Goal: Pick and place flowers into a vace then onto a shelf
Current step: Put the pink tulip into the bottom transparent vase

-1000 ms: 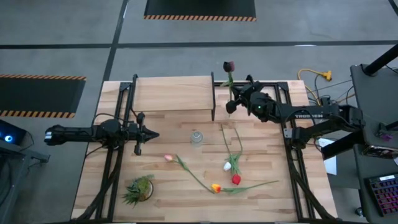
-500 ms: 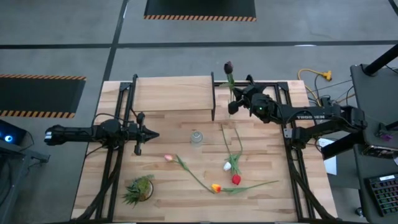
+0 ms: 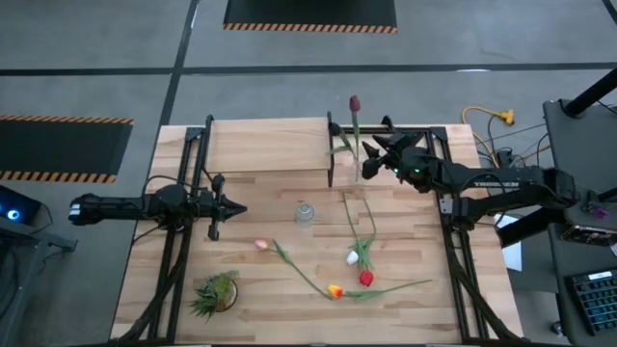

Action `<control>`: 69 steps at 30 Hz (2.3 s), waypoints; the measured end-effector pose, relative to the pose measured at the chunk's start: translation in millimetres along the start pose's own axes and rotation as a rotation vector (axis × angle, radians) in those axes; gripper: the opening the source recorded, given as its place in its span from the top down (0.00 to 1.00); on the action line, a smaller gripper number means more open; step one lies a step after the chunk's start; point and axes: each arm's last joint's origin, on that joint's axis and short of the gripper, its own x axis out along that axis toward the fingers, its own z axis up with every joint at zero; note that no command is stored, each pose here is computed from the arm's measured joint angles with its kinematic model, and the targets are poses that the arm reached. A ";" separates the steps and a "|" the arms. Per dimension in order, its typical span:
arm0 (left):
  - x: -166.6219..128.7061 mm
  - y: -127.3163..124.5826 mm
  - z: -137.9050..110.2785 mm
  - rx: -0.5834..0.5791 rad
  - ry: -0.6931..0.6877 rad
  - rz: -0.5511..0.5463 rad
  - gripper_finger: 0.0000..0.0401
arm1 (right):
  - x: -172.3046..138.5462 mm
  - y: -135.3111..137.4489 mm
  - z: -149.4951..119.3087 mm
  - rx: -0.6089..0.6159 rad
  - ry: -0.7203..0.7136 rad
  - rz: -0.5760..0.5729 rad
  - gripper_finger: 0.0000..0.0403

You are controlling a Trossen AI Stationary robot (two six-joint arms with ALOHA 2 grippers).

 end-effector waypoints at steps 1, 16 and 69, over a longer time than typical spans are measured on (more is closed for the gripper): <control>0.0 0.0 -0.1 0.000 0.000 -0.001 1.00 | -4.8 1.3 2.3 0.002 -0.005 0.017 0.53; 0.0 0.0 -0.1 0.000 0.001 0.000 1.00 | -65.4 26.1 5.6 0.011 0.025 0.298 0.52; 0.0 0.0 0.1 0.000 -0.001 0.000 1.00 | -64.5 261.2 -124.4 -0.317 0.475 0.550 0.56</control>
